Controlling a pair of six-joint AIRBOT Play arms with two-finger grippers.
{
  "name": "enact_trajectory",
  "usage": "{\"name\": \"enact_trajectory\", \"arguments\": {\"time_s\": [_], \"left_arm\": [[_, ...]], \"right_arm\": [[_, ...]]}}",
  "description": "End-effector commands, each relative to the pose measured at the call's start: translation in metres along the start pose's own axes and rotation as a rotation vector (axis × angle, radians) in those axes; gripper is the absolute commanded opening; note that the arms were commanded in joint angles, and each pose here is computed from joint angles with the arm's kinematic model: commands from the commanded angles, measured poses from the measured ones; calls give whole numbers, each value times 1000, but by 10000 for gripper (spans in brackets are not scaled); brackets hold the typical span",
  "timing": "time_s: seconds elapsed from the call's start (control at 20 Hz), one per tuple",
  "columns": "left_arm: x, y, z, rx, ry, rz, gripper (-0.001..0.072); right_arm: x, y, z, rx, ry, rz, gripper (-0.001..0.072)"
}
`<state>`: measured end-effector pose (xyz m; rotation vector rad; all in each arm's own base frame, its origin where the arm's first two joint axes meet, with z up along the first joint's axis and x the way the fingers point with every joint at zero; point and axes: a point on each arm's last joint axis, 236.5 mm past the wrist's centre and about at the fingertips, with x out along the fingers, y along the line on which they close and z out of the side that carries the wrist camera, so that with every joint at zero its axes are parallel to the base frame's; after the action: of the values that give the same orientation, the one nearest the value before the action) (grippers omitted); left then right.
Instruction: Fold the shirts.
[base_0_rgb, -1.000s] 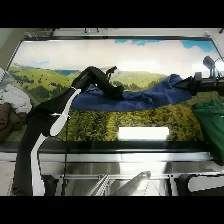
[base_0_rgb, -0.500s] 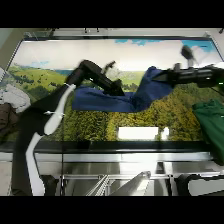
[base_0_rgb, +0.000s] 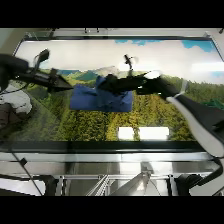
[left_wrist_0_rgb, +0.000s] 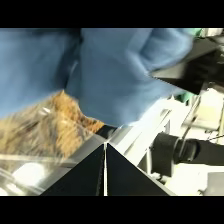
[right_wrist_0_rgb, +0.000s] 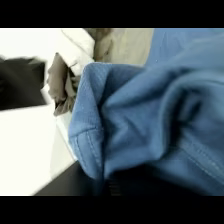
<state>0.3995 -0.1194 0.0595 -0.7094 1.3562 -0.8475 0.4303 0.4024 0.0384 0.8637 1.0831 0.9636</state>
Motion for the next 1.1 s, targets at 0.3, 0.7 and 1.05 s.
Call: {"name": "enact_trajectory", "arguments": {"time_s": [0.3,0.7,1.05], "left_arm": [[3,50,-70,-132,-55,-36,21],[20,47,-70,-108,-36,-19,21],[20,48,-68,-100,-44,-14,21]], "right_arm": [[36,65,19,-49,-43,220,463],[24,50,21,-2,3,84,462],[35,42,14,-7,10,22,404]]}}
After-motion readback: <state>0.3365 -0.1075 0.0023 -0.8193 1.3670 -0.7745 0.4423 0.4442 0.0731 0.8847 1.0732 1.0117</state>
